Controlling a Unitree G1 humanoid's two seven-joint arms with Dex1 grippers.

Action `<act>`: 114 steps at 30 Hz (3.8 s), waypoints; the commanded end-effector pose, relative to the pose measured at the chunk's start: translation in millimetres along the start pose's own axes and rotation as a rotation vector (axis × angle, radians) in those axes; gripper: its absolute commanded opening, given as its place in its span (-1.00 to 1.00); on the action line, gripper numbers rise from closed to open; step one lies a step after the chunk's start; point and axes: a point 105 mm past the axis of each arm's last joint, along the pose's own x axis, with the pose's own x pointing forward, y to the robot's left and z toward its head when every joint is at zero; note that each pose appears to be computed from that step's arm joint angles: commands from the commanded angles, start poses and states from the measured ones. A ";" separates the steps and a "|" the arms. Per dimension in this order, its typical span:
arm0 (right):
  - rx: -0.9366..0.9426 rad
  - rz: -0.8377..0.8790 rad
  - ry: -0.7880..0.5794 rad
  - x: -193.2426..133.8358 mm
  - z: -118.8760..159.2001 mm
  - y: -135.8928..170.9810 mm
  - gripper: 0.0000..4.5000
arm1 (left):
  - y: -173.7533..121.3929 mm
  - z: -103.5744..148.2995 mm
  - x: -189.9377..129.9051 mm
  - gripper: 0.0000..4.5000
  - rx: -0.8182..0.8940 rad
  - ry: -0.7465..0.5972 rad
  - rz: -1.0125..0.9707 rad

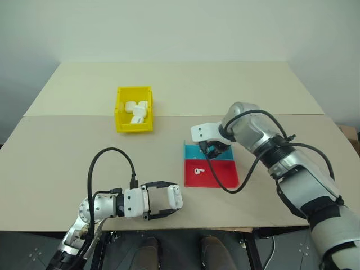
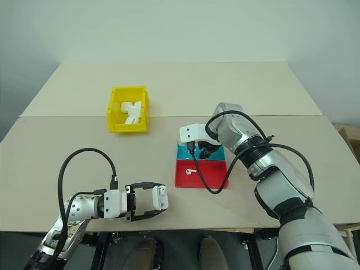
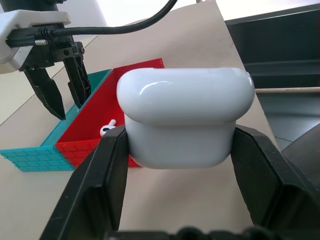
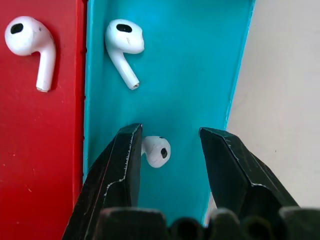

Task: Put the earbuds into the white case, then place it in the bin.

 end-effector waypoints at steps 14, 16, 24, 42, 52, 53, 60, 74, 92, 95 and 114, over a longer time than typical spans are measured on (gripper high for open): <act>-0.110 -0.049 0.040 -9.6 -11.3 -6.8 0.00 | 3.4 3.2 2.6 0.23 0.055 -0.005 0.004; -0.101 -0.044 0.031 -9.8 -10.5 -6.5 0.00 | 3.4 3.3 2.6 0.23 0.056 -0.005 0.006; -0.063 -0.010 0.028 -7.7 -8.9 -3.0 0.00 | 4.1 3.1 3.3 0.23 0.058 -0.001 0.010; -0.062 -0.012 0.052 -3.0 -18.4 0.5 -0.23 | 5.5 1.8 2.7 0.23 0.063 0.011 0.012; -0.051 0.006 0.048 -1.0 -18.7 3.3 -0.23 | 5.8 1.3 2.3 0.23 0.067 0.014 0.012; -0.050 0.007 0.050 -0.8 -18.9 3.5 -0.23 | 5.8 1.2 2.3 0.23 0.067 0.015 0.012; -0.056 0.005 0.067 1.4 -23.6 5.3 -0.62 | 5.2 0.7 2.4 0.23 0.062 0.020 0.012; 0.097 -0.268 -0.247 -62.5 7.0 -23.0 -0.62 | 27.8 26.3 6.8 0.23 0.054 -0.095 0.097; 0.365 -0.379 -1.357 -194.3 52.2 115.1 -0.62 | 78.5 107.5 28.3 0.23 -0.126 -0.463 0.027; 0.385 -0.348 -1.364 -182.2 57.1 120.4 -0.62 | 79.4 109.2 29.8 0.23 -0.124 -0.461 0.001; 0.345 -0.265 -1.308 -145.3 76.3 122.3 -0.62 | 75.1 102.3 29.5 0.23 -0.104 -0.418 0.011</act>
